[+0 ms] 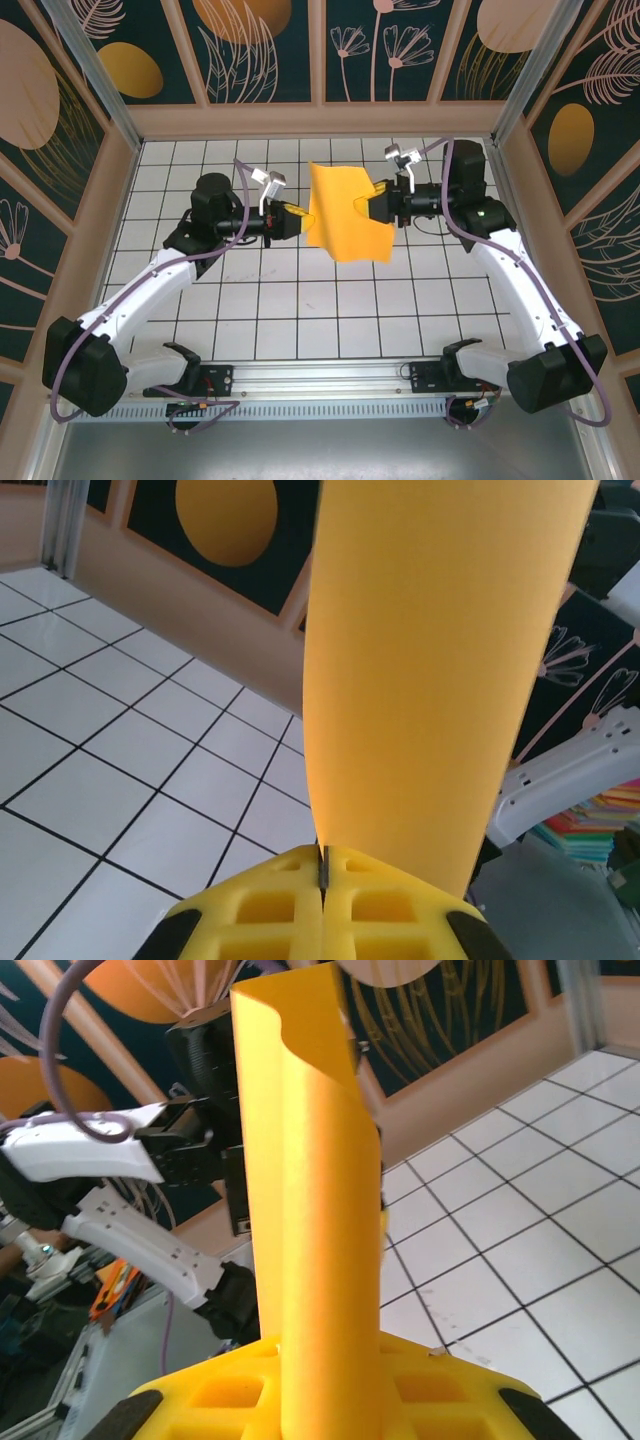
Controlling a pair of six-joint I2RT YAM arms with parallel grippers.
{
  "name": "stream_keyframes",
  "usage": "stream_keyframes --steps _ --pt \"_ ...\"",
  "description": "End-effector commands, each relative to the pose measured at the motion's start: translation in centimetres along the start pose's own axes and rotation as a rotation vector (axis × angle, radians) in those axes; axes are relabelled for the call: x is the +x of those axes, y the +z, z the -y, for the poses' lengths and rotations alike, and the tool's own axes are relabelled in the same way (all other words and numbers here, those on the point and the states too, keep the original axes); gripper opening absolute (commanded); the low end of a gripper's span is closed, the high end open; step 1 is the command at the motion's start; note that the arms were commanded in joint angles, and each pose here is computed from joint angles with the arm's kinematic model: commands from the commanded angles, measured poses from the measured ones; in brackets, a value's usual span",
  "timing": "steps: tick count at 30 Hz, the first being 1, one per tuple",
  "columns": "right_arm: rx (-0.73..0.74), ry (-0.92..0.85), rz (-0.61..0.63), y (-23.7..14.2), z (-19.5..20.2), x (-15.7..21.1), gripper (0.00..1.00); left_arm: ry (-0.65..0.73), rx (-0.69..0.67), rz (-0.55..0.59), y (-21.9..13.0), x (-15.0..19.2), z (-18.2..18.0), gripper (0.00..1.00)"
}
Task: Fold a paper plane with a square sheet of paper (fold left side to right side)
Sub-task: Place a square sheet of paper at the center of the table.
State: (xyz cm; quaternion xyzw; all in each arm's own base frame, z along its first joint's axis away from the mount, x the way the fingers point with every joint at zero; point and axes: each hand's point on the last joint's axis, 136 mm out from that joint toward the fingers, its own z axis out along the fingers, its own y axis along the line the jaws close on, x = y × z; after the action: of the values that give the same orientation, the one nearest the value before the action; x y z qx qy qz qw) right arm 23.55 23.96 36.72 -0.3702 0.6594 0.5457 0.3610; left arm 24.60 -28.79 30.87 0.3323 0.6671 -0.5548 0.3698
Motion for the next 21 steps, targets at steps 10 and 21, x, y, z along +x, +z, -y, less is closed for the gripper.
stream_keyframes --steps 10,21 --pt "0.22 0.094 -0.023 -0.9 5.5 2.6 0.44 -0.188 -0.127 -0.008 -0.2 4.5 -3.7 0.0" --pt "0.898 0.445 -0.198 -5.9 19.4 11.9 0.75 -0.544 -0.291 -0.147 0.3 14.9 -10.0 0.0"
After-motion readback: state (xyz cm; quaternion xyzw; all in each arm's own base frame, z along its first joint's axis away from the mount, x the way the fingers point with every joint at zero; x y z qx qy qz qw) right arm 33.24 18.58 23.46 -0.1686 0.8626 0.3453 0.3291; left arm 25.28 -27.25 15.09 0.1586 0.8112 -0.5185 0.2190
